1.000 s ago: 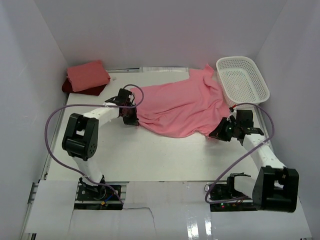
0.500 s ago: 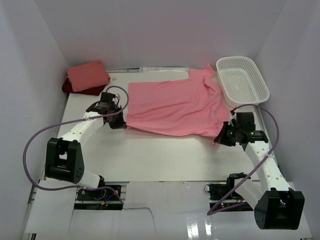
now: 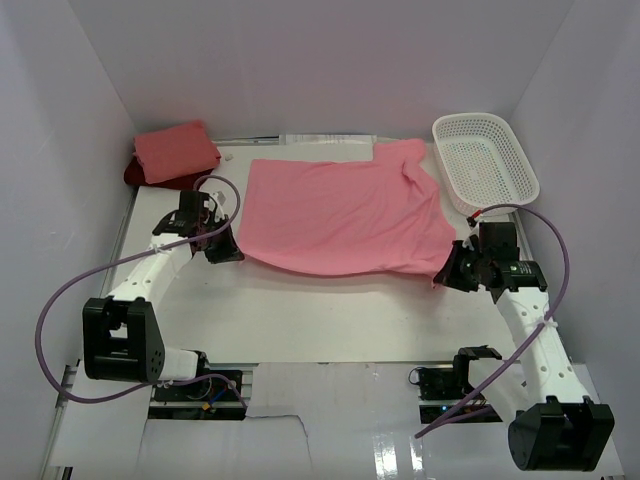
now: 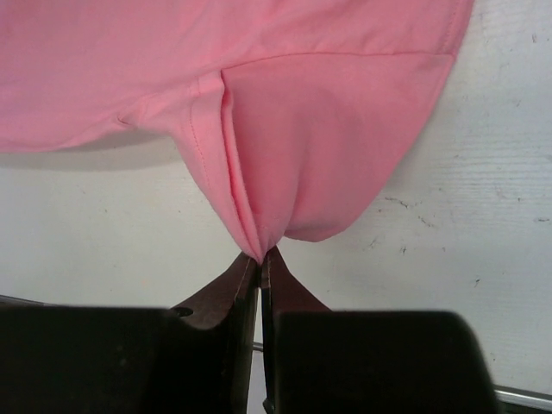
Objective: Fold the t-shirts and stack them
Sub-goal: Grap the side of the flattened tshirt closest away from the robot with both arms
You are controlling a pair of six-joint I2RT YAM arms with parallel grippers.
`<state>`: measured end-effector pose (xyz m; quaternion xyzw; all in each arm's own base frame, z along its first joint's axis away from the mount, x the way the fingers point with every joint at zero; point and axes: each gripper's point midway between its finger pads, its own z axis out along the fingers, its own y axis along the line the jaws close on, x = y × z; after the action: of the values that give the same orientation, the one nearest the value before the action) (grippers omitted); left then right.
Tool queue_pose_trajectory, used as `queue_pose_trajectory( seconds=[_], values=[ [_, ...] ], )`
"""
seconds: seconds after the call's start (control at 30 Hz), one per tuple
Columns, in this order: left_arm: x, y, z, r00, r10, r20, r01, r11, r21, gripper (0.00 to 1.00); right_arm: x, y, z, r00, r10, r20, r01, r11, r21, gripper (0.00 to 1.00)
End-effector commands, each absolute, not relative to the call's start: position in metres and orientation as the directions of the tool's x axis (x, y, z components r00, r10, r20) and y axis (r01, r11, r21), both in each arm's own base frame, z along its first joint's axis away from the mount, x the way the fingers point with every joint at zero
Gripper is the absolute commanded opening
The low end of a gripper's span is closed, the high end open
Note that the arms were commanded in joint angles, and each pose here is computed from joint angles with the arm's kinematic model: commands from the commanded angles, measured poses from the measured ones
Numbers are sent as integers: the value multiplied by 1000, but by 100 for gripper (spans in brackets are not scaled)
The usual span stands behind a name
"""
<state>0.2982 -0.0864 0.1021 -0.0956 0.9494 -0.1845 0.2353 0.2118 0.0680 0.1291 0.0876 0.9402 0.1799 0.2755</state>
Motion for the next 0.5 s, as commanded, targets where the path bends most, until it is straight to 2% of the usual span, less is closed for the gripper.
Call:
queue_pose_trajectory(
  seconds=[0.0, 0.2, 0.47],
  values=[
    [289, -96, 106, -882, -241, -405, -42, 895, -443, 0, 194, 68, 127, -851, 256, -459, 70, 921, 384, 8],
    [279, -93, 101, -887, -239, -396, -48, 899, -435, 0, 166, 76, 117, -881, 246, -403, 70, 912, 404, 8],
    [298, -96, 107, -883, -248, -399, -53, 897, -439, 0, 193, 67, 130, -863, 226, -452, 66, 937, 343, 8]
  ],
)
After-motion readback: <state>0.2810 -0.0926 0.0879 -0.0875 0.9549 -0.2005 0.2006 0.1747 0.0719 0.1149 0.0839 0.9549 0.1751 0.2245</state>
